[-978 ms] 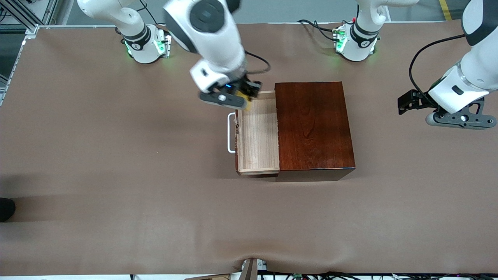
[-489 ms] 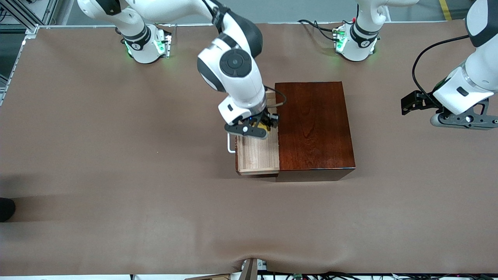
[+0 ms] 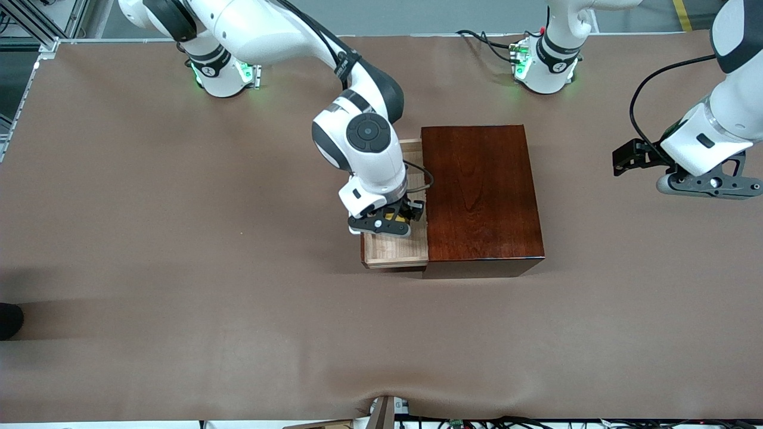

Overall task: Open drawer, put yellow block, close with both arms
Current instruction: 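Carry the yellow cube into the open drawer and release it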

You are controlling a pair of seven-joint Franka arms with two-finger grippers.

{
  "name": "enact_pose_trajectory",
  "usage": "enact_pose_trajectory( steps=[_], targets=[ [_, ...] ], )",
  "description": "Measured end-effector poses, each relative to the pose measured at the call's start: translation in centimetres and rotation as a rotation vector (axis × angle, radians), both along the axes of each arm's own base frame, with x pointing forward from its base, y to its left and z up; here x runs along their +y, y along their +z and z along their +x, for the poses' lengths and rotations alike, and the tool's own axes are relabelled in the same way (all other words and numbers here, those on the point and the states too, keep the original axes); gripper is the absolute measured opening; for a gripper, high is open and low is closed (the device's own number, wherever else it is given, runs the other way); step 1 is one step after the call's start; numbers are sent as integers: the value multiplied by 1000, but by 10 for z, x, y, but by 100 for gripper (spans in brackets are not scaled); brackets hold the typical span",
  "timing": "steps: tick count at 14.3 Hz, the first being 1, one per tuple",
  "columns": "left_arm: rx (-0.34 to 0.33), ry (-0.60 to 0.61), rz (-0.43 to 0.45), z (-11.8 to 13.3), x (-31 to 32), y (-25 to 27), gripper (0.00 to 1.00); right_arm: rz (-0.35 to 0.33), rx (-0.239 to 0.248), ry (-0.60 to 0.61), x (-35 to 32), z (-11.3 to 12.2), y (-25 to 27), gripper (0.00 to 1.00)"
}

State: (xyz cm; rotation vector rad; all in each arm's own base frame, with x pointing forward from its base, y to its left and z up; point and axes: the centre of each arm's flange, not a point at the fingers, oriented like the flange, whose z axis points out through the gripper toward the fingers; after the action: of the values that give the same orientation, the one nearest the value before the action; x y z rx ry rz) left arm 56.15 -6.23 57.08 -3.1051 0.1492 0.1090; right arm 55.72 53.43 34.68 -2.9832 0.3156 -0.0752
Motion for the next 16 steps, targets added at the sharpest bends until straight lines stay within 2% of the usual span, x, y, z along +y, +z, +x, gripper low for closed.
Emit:
enact_pose_trajectory(
  steps=[3,4,6,8,12,16],
  targets=[
    [0,83,7,-1,-6,0,100,0,0,0,1,1,-12,56],
    [0,96,8,-1,-6,0,100,1,-2,0,1,2,-12,60],
    [-1,139,9,-1,-6,0,100,5,-6,0,2,2,-10,80],
    [2,241,-2,-2,-13,-1,100,11,-13,-2,1,5,-3,99],
    [26,368,-4,-7,-65,-13,100,-32,35,-23,-20,11,42,100],
    [60,514,19,-3,-135,-40,100,-50,60,-59,-88,12,169,100]
  ],
)
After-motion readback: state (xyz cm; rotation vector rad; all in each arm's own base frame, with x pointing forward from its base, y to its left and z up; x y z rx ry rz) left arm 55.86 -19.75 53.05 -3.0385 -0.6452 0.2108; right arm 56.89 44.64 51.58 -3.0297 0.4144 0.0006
